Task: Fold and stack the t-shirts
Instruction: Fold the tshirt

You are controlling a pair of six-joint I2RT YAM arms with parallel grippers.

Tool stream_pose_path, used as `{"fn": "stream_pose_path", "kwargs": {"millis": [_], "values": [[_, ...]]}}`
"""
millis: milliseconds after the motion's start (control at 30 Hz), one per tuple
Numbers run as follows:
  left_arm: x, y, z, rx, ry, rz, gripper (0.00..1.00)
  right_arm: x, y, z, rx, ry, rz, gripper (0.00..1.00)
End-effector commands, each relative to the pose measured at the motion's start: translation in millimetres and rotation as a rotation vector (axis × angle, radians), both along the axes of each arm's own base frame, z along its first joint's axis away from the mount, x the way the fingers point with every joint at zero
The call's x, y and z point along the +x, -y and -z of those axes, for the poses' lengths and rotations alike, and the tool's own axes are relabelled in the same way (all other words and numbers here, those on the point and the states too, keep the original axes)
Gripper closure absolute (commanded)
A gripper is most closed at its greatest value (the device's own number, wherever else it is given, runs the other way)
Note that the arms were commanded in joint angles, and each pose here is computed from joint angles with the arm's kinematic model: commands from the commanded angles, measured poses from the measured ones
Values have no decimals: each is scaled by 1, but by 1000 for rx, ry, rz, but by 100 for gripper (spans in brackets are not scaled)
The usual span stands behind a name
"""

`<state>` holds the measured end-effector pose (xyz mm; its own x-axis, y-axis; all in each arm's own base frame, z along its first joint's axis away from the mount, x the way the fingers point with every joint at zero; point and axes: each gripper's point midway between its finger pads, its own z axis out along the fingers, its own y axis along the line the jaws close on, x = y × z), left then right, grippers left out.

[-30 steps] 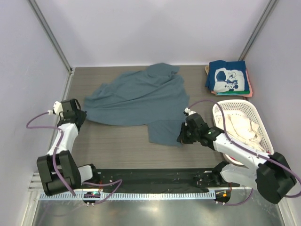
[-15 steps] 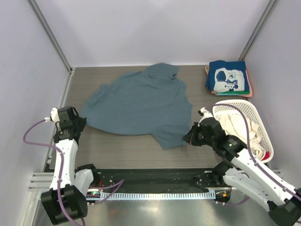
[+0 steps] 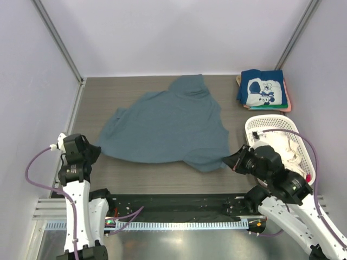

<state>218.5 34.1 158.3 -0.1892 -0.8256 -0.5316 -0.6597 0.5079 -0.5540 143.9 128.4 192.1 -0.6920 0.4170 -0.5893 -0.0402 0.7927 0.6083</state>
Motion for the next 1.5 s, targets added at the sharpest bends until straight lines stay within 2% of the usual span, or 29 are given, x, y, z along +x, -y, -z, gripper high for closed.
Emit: {"fn": "stream_pose_path", "kwargs": {"millis": [0, 133, 267, 400, 600, 733, 833, 1200, 1267, 1300, 1333, 1367, 1400, 1467], "values": [[-16, 11, -16, -3, 3, 56, 100, -10, 5, -16, 45, -6, 18, 99], [-23, 15, -39, 24, 51, 89, 100, -10, 7, -41, 80, 34, 33, 99], [-11, 14, -45, 59, 28, 154, 100, 12, 5, -53, -22, 59, 38, 99], [17, 16, -25, 17, -68, 230, 100, 52, -8, -59, -132, 85, 40, 99], [58, 7, -9, 5, -138, 264, 100, 123, -11, -57, -306, 82, 102, 99], [83, 1, 3, -11, -183, 283, 100, 166, 0, -47, -317, 46, 135, 99], [100, -2, 18, -31, -229, 295, 100, 196, 9, -20, -346, -25, 150, 99], [147, 1, 69, -149, -340, 346, 99, 258, 27, 38, -339, -139, 179, 99], [151, 0, 72, -142, -349, 339, 93, 266, 30, 42, -328, -145, 198, 99], [159, -3, 69, -131, -342, 343, 85, 268, 30, 45, -325, -151, 199, 99], [162, -5, 67, -118, -347, 343, 68, 272, 29, 52, -330, -164, 193, 99], [167, -12, 63, -76, -354, 323, 62, 274, 30, 58, -337, -176, 184, 99], [181, -16, 55, -33, -343, 331, 53, 275, 29, 62, -344, -182, 167, 87], [195, -24, 49, 25, -345, 322, 52, 272, 24, 77, -324, -224, 131, 63]]}}
